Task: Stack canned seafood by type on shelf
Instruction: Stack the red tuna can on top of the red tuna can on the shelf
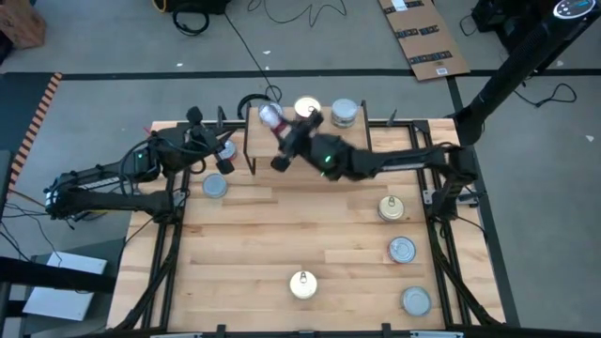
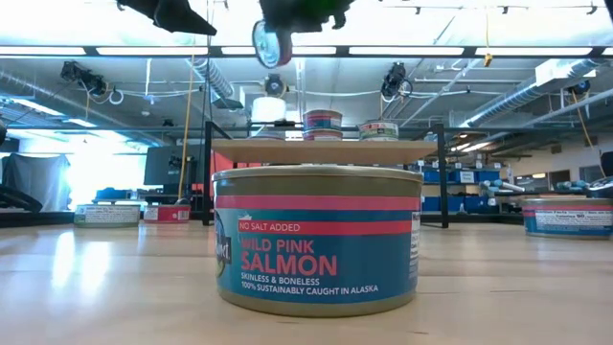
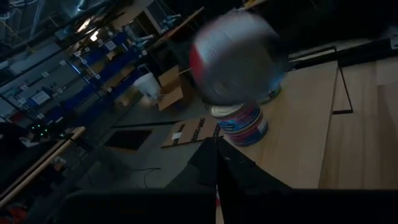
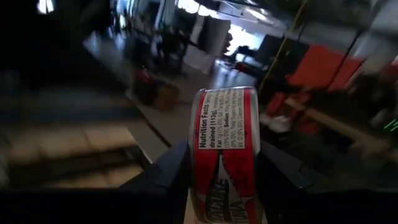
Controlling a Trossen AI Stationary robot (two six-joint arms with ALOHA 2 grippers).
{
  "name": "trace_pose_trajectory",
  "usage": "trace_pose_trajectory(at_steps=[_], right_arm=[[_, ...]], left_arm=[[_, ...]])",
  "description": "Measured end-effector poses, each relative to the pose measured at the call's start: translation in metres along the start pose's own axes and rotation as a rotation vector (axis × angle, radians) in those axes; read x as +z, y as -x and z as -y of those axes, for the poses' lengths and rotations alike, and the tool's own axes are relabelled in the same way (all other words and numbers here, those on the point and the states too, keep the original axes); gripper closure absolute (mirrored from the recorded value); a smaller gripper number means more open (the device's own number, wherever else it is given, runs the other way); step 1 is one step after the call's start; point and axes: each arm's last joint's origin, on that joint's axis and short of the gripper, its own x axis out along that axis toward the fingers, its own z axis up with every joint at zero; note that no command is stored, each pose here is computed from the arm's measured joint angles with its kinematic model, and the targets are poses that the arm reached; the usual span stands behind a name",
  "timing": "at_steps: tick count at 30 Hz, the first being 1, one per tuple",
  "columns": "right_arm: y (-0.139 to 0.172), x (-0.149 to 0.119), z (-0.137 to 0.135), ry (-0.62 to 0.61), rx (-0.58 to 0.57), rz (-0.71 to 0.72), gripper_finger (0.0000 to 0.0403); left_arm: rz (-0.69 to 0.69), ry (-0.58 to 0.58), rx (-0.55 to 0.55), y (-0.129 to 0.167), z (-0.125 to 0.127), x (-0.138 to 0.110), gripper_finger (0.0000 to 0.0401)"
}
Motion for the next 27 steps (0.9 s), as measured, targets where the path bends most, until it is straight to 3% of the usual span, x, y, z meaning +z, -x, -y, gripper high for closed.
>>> trace_pose_trajectory(at_steps=[6,14,21,24,27], right_arm=[[-0.012,0.011,0.064,-0.410,0.124,0.026,0.0250],[-0.039,-0.007,0.125,-0.769,0.345,-0.028,0.0250],[-0.033,-0.010,0.108,-0.899,0.513,-0.154,0.0249],[-0.029,-0.023,0.090,-0.941,0.506,-0.201,0.0249],[-0.025,-0.033,0.077,-0.958,0.458,-0.149,0.0249]], left_arm=[[0.000,0.000,0.000,0.000,0.000,0.000,0.0400],[0.002,0.000,0.001,0.000,0.000,0.000,0.0400],[0.001,0.000,0.001,0.000,0.000,0.000,0.0400],[0.001,0.000,0.000,0.000,0.000,0.000,0.0400],[0.000,-0.001,0.000,0.000,0.000,0.000,0.0400]])
